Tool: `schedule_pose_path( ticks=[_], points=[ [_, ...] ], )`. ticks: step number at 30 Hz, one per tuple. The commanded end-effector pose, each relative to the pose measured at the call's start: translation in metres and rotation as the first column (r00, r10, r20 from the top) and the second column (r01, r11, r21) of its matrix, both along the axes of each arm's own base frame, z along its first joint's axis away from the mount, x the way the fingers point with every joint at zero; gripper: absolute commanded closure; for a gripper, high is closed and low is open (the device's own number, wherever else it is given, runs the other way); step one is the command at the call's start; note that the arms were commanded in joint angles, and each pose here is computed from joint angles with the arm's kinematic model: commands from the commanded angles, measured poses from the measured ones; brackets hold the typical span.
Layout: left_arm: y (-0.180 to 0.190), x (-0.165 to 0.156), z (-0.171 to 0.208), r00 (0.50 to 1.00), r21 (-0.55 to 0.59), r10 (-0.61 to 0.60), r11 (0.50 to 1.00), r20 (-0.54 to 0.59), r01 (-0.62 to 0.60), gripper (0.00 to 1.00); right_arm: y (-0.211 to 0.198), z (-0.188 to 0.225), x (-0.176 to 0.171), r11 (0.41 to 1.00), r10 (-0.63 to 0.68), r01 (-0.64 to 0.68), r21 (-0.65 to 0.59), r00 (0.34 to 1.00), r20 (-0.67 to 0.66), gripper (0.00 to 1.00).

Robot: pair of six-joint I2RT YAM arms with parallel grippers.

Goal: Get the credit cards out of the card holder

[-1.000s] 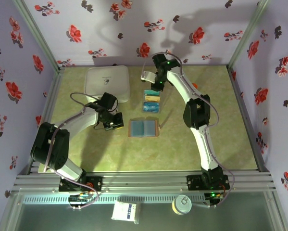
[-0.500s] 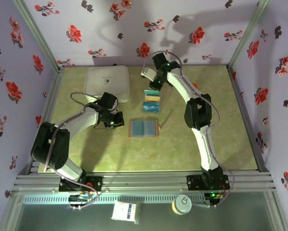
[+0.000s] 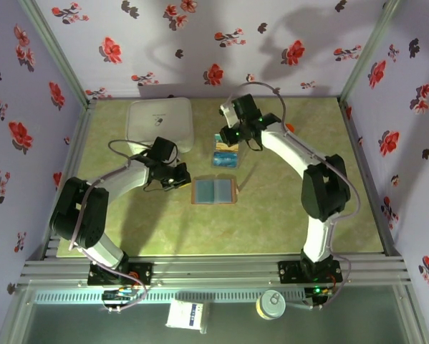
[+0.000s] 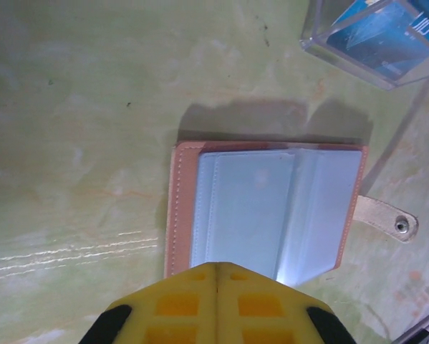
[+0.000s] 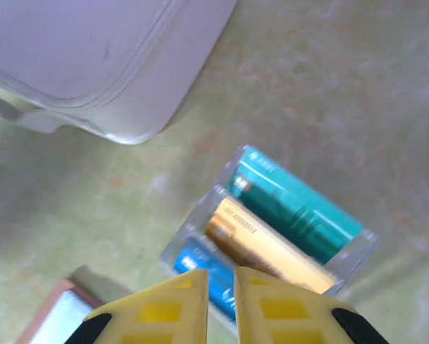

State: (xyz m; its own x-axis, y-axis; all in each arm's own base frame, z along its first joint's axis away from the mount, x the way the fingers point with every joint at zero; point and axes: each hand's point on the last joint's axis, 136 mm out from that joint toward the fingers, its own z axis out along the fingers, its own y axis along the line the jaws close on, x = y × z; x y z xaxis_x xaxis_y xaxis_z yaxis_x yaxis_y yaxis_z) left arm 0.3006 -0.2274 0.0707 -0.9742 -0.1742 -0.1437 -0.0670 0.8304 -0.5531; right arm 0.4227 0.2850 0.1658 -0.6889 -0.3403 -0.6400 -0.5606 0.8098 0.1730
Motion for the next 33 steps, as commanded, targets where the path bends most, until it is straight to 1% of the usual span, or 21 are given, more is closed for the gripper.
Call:
schedule_pose_path(
  ticks=[1, 6, 10, 16, 18, 22, 33],
  points=[
    [-0.006, -0.006, -0.01, 0.999, -0.016, -0.012, 1.0, -0.035, 0.011, 1.0, 0.014, -0.002, -0.016, 0.986, -0.119, 0.126, 0.113, 0.99, -0.07, 0.84],
    [-0.012, -0.014, -0.018, 0.998, -0.01, -0.035, 0.999, -0.06, 0.035, 1.0, 0.024, -0.02, -0.053, 0.97, -0.169, 0.199, 0.14, 0.965, -0.198, 0.88],
    [-0.014, -0.017, -0.025, 0.996, 0.001, -0.042, 0.999, -0.076, 0.042, 1.0, 0.027, -0.04, -0.081, 0.958, -0.214, 0.264, 0.113, 0.92, -0.328, 0.88],
    [-0.012, -0.019, -0.035, 0.995, 0.028, -0.037, 0.999, -0.095, 0.04, 1.0, 0.038, -0.072, -0.118, 0.95, -0.187, 0.285, 0.13, 0.849, -0.495, 0.87],
    [-0.013, -0.02, -0.039, 0.994, 0.031, -0.042, 0.998, -0.1, 0.045, 1.0, 0.04, -0.083, -0.127, 0.95, -0.18, 0.286, 0.124, 0.828, -0.53, 0.83],
    [-0.012, -0.024, -0.046, 0.992, 0.04, -0.047, 0.998, -0.121, 0.052, 1.0, 0.04, -0.099, -0.139, 0.949, -0.181, 0.294, 0.114, 0.804, -0.567, 0.79],
    [-0.006, -0.032, -0.058, 0.988, 0.07, -0.042, 0.996, -0.15, 0.052, 1.0, 0.053, -0.114, -0.139, 0.937, -0.163, 0.317, 0.146, 0.767, -0.621, 0.77]
  ],
)
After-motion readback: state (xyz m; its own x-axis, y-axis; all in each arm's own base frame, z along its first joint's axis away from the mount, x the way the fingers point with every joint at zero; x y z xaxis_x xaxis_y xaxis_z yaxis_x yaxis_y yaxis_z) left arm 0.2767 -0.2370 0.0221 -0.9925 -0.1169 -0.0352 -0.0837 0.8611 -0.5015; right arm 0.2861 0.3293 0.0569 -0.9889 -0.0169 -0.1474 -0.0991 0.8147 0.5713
